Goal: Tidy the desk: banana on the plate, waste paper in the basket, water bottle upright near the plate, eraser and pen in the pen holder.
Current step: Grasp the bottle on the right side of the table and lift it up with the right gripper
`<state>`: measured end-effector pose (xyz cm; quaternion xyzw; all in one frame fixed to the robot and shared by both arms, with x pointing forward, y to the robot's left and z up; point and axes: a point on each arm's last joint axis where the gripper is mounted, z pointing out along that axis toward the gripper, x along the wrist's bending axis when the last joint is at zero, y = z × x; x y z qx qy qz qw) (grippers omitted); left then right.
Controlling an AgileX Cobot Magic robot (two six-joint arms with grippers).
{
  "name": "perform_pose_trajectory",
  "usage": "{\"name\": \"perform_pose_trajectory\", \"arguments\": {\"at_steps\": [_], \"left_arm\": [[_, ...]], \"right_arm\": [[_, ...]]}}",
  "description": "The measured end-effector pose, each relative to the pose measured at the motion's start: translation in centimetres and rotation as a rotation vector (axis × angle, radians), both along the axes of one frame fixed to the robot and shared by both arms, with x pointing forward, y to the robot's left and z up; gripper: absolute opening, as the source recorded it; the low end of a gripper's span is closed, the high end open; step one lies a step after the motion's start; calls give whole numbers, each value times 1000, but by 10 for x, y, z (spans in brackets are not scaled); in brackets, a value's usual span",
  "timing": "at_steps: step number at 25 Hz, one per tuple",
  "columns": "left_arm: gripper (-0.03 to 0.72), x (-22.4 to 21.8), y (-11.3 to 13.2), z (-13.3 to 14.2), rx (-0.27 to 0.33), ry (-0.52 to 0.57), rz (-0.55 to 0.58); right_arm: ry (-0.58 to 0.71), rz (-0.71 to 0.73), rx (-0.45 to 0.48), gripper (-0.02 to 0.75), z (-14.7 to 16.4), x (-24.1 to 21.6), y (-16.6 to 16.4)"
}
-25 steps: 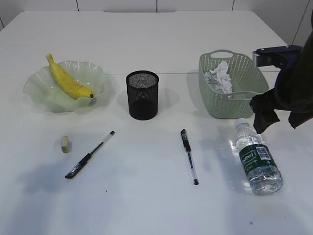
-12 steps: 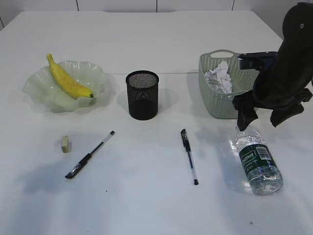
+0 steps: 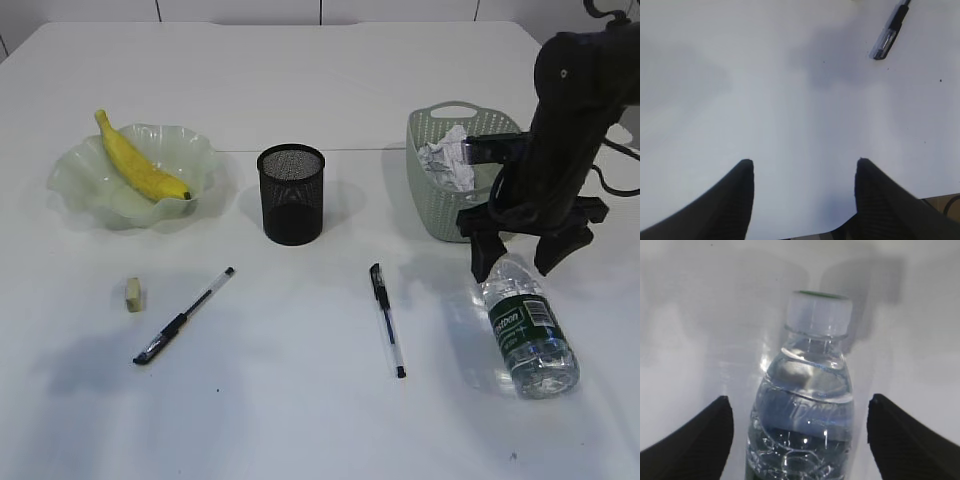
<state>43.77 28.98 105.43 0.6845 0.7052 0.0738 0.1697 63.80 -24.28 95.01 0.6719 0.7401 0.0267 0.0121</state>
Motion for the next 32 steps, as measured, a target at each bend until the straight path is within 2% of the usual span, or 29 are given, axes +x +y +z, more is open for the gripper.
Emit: {"name": "perform_pose_trajectory", "arguments": {"at_steps": [10,29,32], "left_arm": [[439,0,0,0,0,-1,0],[439,0,0,0,0,-4,1],[439,0,0,0,0,-5,1]], "right_arm": [[64,-4,-8,609,-25,3,0],[55,-21,-7,594,-39,8,1],[55,-27,-6,563,-39,8,1]]}}
